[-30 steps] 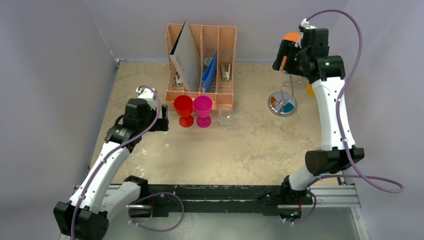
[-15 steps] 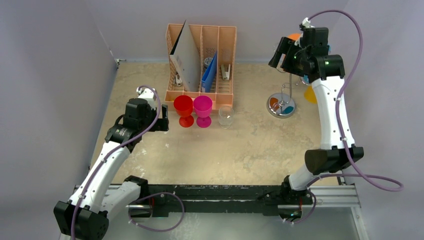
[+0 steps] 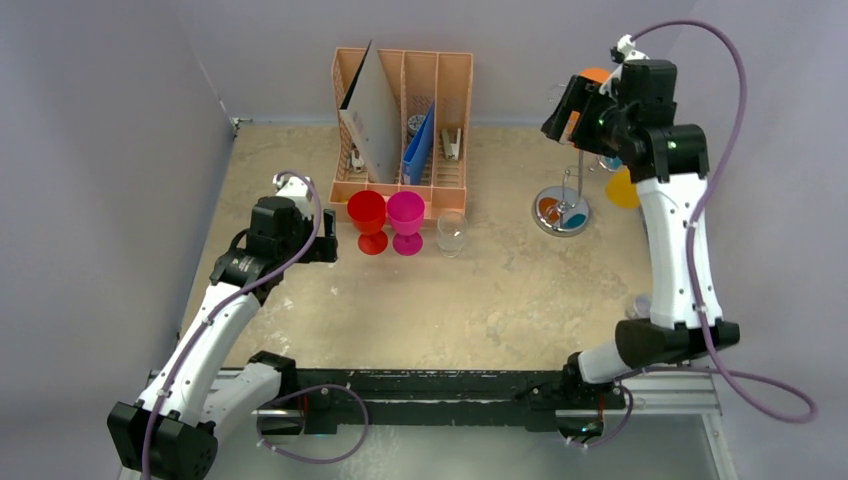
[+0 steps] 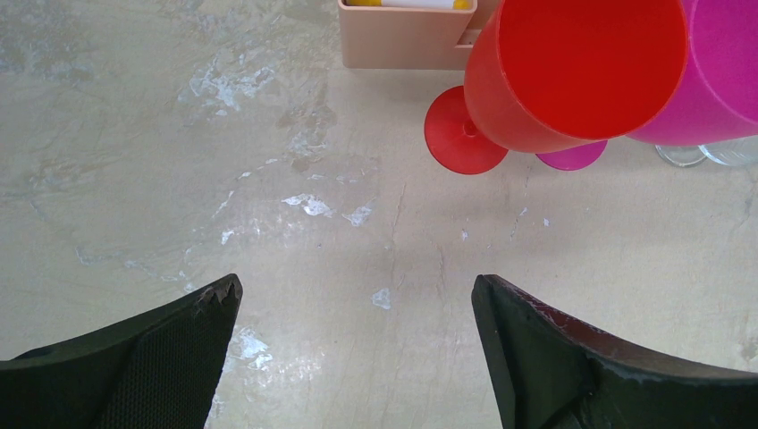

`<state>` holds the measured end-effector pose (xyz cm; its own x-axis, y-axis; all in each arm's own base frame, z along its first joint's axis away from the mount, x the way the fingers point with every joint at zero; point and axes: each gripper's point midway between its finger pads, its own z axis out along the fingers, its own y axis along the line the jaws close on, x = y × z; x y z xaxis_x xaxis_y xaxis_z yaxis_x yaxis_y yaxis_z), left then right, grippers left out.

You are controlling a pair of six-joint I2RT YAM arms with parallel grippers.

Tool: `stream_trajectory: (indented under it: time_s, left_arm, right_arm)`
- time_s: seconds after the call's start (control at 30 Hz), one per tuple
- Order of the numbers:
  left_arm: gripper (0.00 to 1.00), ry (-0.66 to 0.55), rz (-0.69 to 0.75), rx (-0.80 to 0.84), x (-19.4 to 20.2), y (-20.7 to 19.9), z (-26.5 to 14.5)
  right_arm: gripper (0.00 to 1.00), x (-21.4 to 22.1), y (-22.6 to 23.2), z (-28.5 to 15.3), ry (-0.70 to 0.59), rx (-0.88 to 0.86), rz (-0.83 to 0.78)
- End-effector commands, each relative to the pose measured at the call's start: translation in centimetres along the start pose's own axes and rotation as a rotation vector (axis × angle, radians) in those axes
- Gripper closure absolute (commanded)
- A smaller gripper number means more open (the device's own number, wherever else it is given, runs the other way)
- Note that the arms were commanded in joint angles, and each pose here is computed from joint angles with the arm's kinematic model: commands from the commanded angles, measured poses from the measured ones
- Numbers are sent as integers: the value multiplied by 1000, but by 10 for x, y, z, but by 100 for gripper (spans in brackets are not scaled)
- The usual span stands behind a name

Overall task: Take the wine glass off the wine glass rack
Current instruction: Adjust the wine rack at the center of the board.

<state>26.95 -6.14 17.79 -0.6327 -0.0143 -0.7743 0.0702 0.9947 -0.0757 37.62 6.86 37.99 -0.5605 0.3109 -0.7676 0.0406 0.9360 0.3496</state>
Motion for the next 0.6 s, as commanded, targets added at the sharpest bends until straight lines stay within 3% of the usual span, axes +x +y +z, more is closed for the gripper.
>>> stream_trajectory:
  time_s: [0.0,0.23,0.37,0.57]
  left_arm:
    - [1,-61,5,14,-19,-2,-6]
    - [1,-72,5,8,-21,-1,-9]
    - [1,-73,7,12,-21,-1,-9]
    - [1,-72,9,16,-21,-2,-9]
  right_arm:
    - [19,-8,-3,-50,-107,12,-49]
    - [15,-19,-87,-110,-302,407,-52]
    - [15,-14,-113,-113,-260,469,13]
    - [19,-15,-126,-94,-223,401,211]
